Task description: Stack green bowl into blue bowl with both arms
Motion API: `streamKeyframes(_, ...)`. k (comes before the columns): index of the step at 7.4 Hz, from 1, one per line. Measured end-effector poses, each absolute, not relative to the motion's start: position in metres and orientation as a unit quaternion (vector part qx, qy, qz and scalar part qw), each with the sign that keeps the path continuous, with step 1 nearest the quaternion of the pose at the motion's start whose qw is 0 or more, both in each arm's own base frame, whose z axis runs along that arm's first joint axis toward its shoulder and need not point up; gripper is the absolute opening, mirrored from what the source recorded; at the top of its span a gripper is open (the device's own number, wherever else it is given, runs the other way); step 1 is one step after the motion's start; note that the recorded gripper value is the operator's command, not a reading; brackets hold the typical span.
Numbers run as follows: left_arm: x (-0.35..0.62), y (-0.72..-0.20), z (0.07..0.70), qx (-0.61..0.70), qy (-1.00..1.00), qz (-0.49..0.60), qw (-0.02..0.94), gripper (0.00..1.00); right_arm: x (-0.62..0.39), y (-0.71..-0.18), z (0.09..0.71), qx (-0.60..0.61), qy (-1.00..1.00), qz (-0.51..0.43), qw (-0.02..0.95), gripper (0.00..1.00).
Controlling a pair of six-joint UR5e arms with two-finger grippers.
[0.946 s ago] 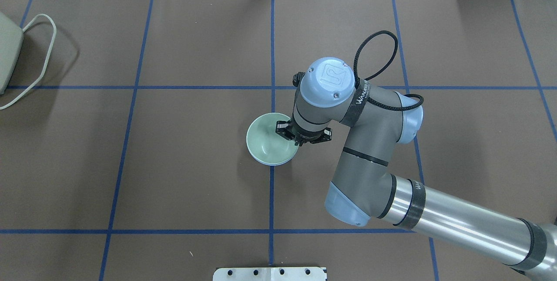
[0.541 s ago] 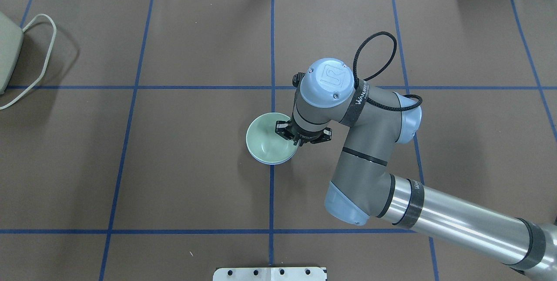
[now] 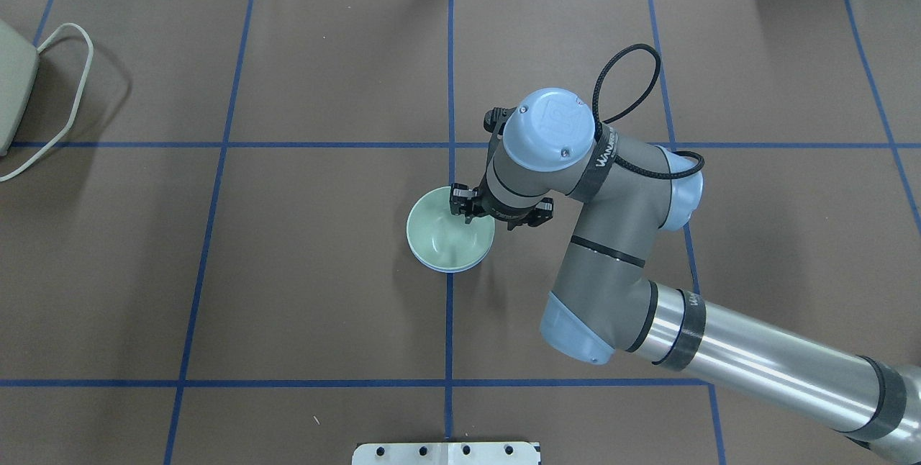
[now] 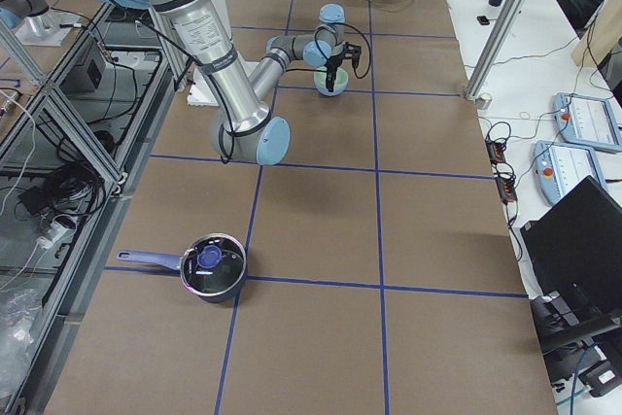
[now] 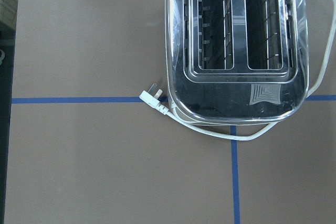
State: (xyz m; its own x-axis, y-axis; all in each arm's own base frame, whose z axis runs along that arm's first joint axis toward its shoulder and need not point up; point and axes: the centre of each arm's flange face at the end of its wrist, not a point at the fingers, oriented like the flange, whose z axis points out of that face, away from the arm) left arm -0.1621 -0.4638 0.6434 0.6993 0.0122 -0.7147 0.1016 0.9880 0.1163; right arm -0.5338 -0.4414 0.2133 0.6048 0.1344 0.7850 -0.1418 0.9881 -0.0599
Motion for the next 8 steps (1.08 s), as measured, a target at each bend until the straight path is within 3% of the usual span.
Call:
streamKeyframes(2, -0.157, -0.466, 0.642, 0.065, 0.389, -0.035, 0.918, 0.98, -0.46, -0.505, 0.228, 0.012, -0.437, 0.093, 0.895, 1.0)
streamKeyframes(5, -0.119, -0.481, 0.627, 0.044, 0.391, -0.061, 0.917, 0.98, -0.286, -0.596, 0.327, 0.065, -0.398, 0.021, 0.915, 1.0)
streamKeyframes(8, -0.112, -0.474, 0.625, 0.047, 0.393, -0.056, 0.917, 0.98, -0.121, -0.591, 0.468, 0.072, -0.356, -0.046, 0.93, 1.0)
